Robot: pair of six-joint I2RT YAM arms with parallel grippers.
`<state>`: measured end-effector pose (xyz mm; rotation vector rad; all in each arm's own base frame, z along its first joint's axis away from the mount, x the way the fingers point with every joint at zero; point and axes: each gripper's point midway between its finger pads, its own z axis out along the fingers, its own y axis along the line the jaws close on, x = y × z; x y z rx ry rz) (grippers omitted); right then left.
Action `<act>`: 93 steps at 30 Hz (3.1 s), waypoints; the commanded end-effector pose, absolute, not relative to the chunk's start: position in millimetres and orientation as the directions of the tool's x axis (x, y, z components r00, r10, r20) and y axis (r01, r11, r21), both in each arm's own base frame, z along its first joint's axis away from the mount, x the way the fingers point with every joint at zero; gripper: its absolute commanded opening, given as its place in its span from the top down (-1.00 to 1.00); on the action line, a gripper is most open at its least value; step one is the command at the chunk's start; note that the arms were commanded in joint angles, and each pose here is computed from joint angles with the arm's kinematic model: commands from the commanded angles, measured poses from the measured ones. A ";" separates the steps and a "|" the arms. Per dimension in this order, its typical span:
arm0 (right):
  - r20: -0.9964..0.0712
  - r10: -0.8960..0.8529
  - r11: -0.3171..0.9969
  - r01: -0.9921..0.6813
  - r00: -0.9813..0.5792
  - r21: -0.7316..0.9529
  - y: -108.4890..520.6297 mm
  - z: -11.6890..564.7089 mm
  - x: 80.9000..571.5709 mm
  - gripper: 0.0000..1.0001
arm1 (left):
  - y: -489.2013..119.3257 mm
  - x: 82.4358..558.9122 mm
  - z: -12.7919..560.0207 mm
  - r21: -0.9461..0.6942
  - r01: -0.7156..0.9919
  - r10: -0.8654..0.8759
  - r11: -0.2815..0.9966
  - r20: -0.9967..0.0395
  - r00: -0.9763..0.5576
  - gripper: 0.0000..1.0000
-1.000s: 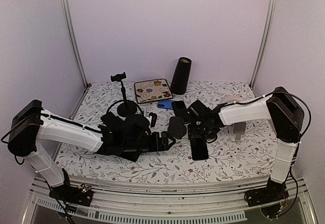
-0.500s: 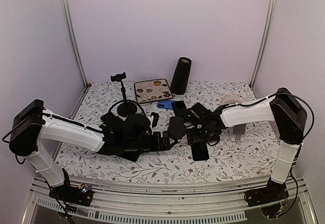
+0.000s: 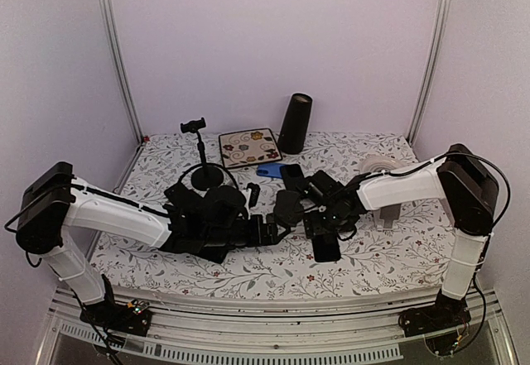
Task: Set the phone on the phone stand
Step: Pick up the phone at the center of the board, then pass from the right arm to the left
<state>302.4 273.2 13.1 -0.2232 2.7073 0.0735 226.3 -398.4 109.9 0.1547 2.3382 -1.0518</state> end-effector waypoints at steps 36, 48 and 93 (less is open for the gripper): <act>-0.510 -0.043 0.951 -0.192 -0.859 0.244 301.9 84.7 303.2 -0.28 | -436.4 222.1 106.4 -0.681 0.381 -0.068 0.625 -0.533 -0.843 -0.71; -0.529 0.018 0.917 -0.197 -0.849 0.348 311.0 112.0 300.1 -0.29 | -475.8 218.3 101.6 -0.697 0.447 0.001 0.561 -0.539 -0.842 -0.51; -0.654 0.116 0.817 -0.302 -0.748 0.491 311.1 204.2 292.4 -0.98 | -482.8 206.7 139.7 -0.628 0.598 0.026 0.499 -0.679 -0.734 1.00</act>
